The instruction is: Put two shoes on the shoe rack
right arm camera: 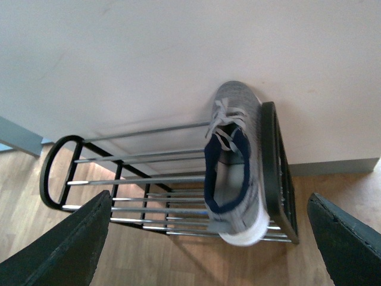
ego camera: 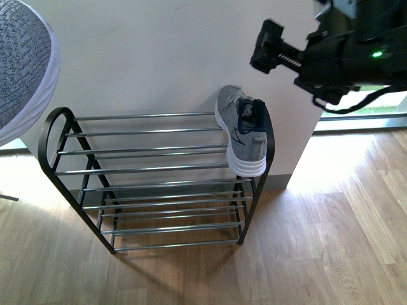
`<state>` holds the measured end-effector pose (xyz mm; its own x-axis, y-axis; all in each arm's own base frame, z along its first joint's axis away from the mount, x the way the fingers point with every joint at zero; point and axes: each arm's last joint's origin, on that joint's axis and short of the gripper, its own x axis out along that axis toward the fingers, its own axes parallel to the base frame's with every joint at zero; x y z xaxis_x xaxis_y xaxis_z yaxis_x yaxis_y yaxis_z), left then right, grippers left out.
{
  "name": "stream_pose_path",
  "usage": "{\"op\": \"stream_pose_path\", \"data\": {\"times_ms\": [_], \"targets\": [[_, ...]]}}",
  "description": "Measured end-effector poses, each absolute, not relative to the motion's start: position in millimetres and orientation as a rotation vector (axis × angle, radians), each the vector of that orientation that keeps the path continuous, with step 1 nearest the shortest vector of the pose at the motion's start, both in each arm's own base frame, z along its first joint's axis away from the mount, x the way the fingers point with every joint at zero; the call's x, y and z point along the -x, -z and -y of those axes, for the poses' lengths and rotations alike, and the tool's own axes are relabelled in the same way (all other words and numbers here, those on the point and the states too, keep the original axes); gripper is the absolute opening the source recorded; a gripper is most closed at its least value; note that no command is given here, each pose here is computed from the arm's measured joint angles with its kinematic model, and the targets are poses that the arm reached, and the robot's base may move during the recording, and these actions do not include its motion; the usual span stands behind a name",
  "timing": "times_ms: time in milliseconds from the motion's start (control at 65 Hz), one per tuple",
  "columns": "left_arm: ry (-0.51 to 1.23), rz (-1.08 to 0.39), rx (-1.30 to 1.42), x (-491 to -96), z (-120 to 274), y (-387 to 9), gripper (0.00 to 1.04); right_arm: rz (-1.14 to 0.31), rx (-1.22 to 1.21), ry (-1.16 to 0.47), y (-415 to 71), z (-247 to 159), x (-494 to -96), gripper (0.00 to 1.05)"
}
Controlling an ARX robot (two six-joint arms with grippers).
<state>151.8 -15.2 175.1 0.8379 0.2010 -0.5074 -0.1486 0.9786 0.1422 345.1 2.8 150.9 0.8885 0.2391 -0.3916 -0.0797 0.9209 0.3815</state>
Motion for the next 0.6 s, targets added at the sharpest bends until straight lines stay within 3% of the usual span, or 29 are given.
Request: {"op": "stream_pose_path", "data": {"times_ms": [215, 431, 600], "targets": [[-0.185, -0.547, -0.098, -152, 15, -175, 0.02, -0.385, -0.338, -0.143, -168, 41, -258, 0.95], [-0.185, -0.547, -0.098, -152, 15, -175, 0.02, -0.312, -0.308, -0.113, -173, 46, -231, 0.95], [-0.185, -0.547, -0.098, -152, 15, -175, 0.02, -0.072, -0.077, 0.009, -156, 36, -214, 0.69]]}}
